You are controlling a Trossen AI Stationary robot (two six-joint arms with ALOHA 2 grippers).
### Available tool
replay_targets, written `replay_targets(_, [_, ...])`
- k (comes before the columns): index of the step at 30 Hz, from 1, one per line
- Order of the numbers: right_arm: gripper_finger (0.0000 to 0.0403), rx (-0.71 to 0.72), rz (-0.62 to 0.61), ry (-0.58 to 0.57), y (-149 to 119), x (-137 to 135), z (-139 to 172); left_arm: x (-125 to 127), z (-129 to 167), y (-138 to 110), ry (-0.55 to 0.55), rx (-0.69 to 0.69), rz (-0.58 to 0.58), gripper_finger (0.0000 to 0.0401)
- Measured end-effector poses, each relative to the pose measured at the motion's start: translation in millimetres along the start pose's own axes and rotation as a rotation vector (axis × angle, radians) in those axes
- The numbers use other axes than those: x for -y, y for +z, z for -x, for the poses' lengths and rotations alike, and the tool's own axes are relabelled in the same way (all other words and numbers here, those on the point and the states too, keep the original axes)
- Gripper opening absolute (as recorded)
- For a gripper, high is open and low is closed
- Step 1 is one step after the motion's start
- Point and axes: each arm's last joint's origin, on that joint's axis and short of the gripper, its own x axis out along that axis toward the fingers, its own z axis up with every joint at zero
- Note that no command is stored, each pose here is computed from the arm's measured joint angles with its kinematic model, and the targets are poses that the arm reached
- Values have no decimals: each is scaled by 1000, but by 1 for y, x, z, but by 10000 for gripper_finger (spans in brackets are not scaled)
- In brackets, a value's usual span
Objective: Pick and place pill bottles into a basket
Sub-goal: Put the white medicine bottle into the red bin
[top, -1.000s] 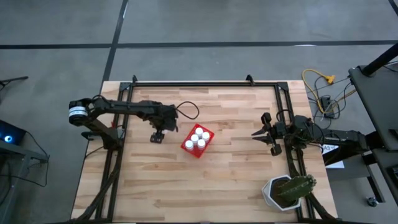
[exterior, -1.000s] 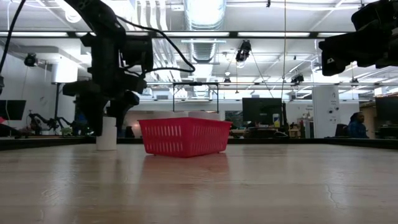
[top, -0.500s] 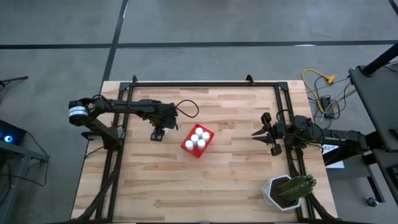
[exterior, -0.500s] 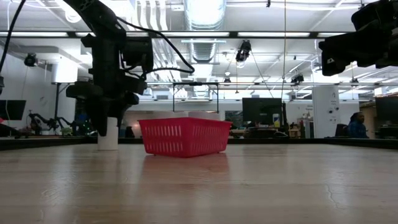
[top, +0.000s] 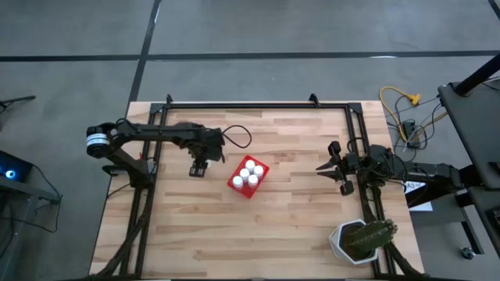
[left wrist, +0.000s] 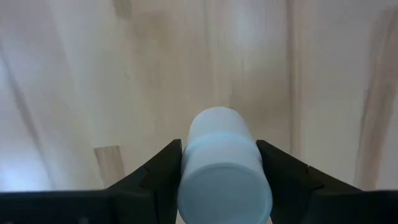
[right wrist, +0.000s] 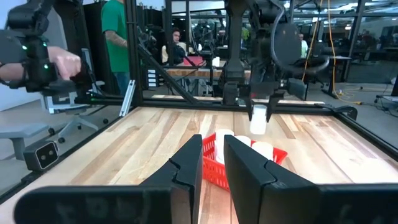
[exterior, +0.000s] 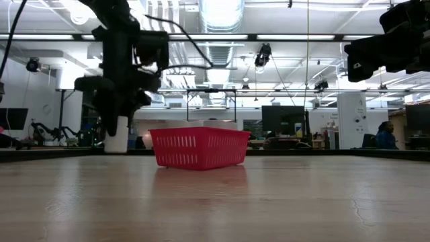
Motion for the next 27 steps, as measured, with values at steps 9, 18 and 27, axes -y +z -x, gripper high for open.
replay_targets(9, [59, 0, 0, 0, 0, 0, 0, 22, 34, 30, 9, 86, -72, 161])
replay_targets(18, [59, 0, -1, 0, 0, 0, 0, 44, 68, 50, 7, 163, -115, 161])
replay_targets(27, [59, 0, -1, 0, 0, 0, 0, 60, 72, 78, -14, 130, -168, 161])
